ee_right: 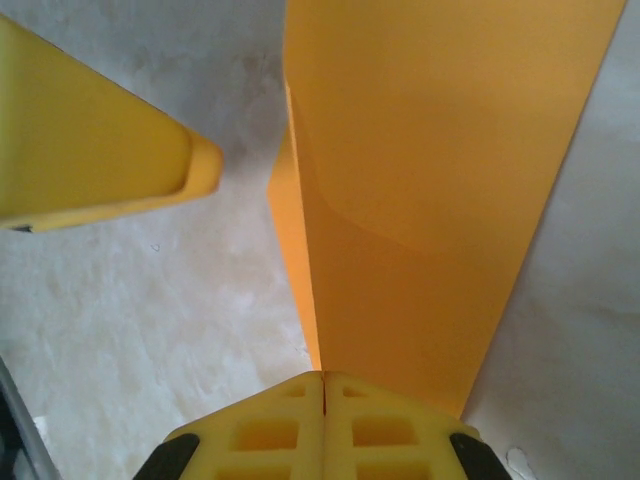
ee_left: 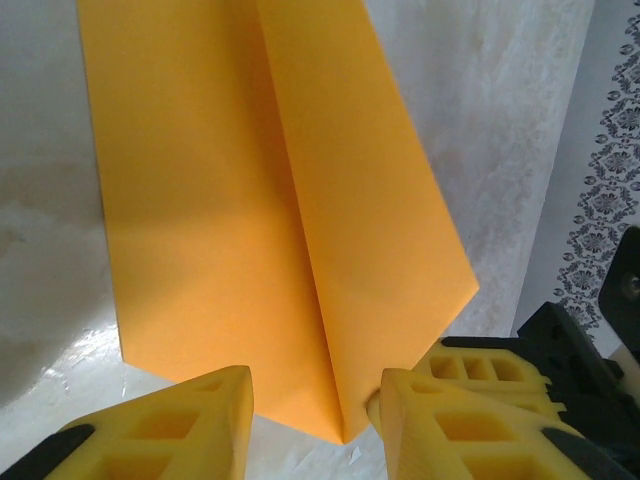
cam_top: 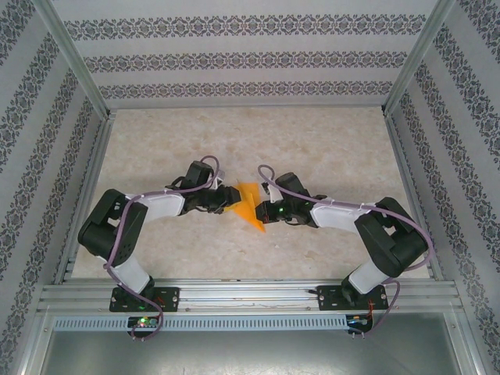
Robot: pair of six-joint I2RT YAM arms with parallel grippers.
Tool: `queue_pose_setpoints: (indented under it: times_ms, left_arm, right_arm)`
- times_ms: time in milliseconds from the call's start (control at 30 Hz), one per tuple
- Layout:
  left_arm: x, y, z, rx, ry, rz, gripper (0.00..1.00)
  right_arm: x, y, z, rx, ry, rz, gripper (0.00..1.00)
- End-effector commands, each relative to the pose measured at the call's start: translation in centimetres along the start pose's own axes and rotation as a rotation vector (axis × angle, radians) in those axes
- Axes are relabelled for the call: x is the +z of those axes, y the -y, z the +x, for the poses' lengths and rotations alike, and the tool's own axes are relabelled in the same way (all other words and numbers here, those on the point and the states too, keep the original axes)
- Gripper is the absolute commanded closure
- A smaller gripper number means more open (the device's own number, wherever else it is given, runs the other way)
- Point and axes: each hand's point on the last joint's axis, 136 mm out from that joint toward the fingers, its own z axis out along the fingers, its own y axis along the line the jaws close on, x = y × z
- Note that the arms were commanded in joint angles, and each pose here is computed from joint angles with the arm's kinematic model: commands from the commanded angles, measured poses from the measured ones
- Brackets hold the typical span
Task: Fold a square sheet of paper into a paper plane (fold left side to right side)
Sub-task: Fourth fold the wing at the center of the table.
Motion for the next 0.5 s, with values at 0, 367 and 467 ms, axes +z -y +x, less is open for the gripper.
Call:
queue_pose_setpoints:
  times_ms: [0, 367, 467]
  left_arm:
    - [0.6, 1.8, -0.9, 0.032, 0.018, 0.044, 0.61]
    - [1.6, 1.5, -0.6, 0.022, 0.008, 0.038, 0.61]
    - [1.7, 1.4, -0.7, 0.022, 0.008, 0.033, 0.61]
  right_arm:
    - [0.2, -0.2, 0.5, 0.042, -0.021, -0.069, 1.00]
    - [0.4, 0.8, 0.5, 0.180, -0.036, -0.196, 1.00]
    - [0.6, 1.0, 0.6, 0.202, -0.042, -0.214, 1.00]
